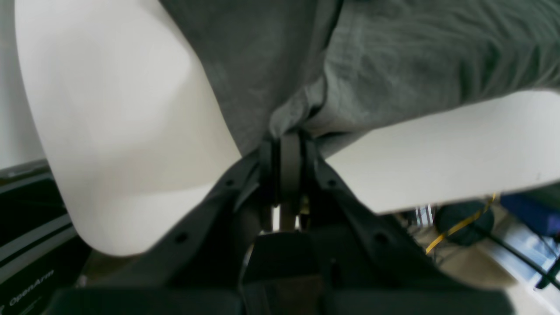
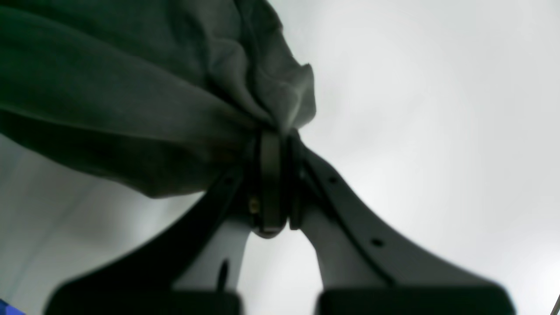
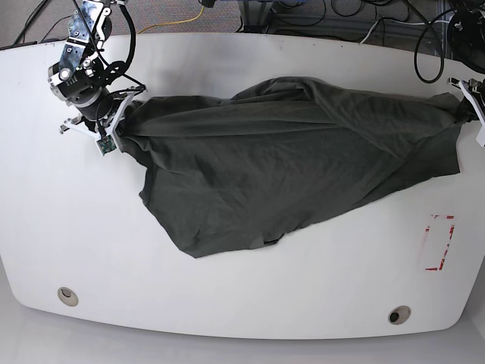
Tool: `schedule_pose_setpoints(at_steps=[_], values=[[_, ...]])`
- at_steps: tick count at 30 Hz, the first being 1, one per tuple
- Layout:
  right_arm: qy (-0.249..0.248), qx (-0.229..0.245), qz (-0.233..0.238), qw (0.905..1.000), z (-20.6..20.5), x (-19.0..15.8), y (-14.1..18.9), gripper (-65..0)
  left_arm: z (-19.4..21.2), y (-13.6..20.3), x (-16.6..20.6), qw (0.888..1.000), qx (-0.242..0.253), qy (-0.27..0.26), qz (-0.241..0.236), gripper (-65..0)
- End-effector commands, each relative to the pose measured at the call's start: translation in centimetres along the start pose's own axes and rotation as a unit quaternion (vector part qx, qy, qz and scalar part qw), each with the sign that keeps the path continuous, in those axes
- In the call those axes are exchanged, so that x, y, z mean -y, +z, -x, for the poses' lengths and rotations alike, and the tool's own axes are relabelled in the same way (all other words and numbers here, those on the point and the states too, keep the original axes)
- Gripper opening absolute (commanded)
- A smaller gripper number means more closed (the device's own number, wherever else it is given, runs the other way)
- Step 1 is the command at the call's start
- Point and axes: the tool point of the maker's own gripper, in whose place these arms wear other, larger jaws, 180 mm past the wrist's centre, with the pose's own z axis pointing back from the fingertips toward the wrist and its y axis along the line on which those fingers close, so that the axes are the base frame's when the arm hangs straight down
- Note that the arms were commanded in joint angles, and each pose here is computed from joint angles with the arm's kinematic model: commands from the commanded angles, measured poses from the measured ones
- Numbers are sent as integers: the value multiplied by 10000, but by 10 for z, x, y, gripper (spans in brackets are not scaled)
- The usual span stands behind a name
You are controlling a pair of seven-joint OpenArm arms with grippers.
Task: Layout the t-shirt on the table in an organized manner, then fold the t-shirt properly
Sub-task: 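Swing the shirt with both grippers and lay it flat on the table, then release the shirt end and lower the left gripper onto the shirt's side fabric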
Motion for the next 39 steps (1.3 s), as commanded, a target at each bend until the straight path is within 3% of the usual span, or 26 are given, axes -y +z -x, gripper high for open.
schedule_pose_setpoints(at_steps=[1, 10, 23, 29, 39], values=[[39, 97, 94, 9999, -3, 5, 5, -650, 0, 6, -4, 9999, -13, -122, -72, -647], [25, -25, -19, 10000, 14, -5, 8, -648, 28, 6, 3, 9991, -412, -108, 37, -482], [-9, 1, -84, 10000, 19, -11, 9, -648, 35, 7, 6, 9987, -496, -100, 83, -460], [-16, 33, -87, 10000, 18, -11, 9, -648, -10, 5, -4, 9998, 104, -144, -69, -450], [-11, 63, -85, 9999, 15, -11, 8, -648, -82, -19, 22, 9949, 914, -325, 285, -269]])
